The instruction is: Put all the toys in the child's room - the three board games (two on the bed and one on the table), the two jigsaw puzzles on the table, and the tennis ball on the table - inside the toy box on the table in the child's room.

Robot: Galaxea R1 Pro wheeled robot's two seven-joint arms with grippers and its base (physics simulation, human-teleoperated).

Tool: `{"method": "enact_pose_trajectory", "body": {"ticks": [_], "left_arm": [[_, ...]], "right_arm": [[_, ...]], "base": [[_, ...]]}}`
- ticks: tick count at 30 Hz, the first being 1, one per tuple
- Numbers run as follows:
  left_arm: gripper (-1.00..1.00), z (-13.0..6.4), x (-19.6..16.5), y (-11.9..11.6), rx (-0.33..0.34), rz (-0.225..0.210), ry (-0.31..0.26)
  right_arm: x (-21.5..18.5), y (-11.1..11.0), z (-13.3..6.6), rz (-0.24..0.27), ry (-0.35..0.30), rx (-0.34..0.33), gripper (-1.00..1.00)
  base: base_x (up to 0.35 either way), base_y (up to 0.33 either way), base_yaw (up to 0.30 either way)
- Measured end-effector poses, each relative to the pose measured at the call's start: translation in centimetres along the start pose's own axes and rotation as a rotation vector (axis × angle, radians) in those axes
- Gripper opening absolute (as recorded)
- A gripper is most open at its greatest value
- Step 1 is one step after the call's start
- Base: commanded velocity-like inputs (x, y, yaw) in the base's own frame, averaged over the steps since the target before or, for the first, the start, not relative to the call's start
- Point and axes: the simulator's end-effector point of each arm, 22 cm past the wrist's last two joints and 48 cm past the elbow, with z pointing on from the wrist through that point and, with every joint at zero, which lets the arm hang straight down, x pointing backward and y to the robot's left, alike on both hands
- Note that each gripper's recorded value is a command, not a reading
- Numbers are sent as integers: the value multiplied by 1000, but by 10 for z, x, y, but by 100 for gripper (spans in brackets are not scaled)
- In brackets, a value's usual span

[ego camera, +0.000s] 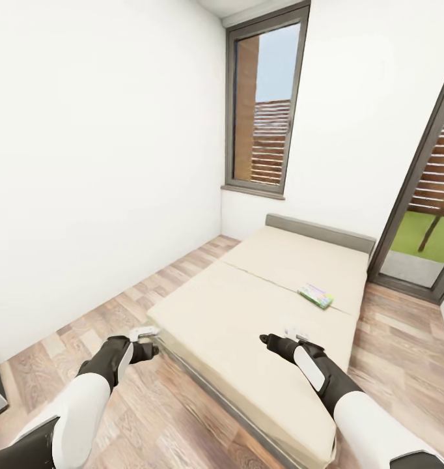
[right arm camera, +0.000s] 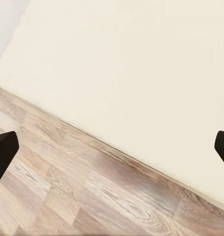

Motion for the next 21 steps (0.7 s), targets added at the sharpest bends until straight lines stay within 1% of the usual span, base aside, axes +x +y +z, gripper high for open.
{"method": "enact_pose_trajectory", "body": {"ticks": [6,10,16,21], "left_arm": [[100,0,0,0,0,-1,0],[100,0,0,0,0,-1,0],[100,0,0,0,0,-1,0],[100,0,0,0,1,-2,0]], "right_arm": [[0,0,0,0,0,0,100],[0,0,0,1,0,0,100],[0,0,0,1,0,0,100],[0,1,0,0,0,-1,100]], "base": [[-6,-34,291],[-68,-76,271],[-17,-24,72],[-2,-200,173]]}}
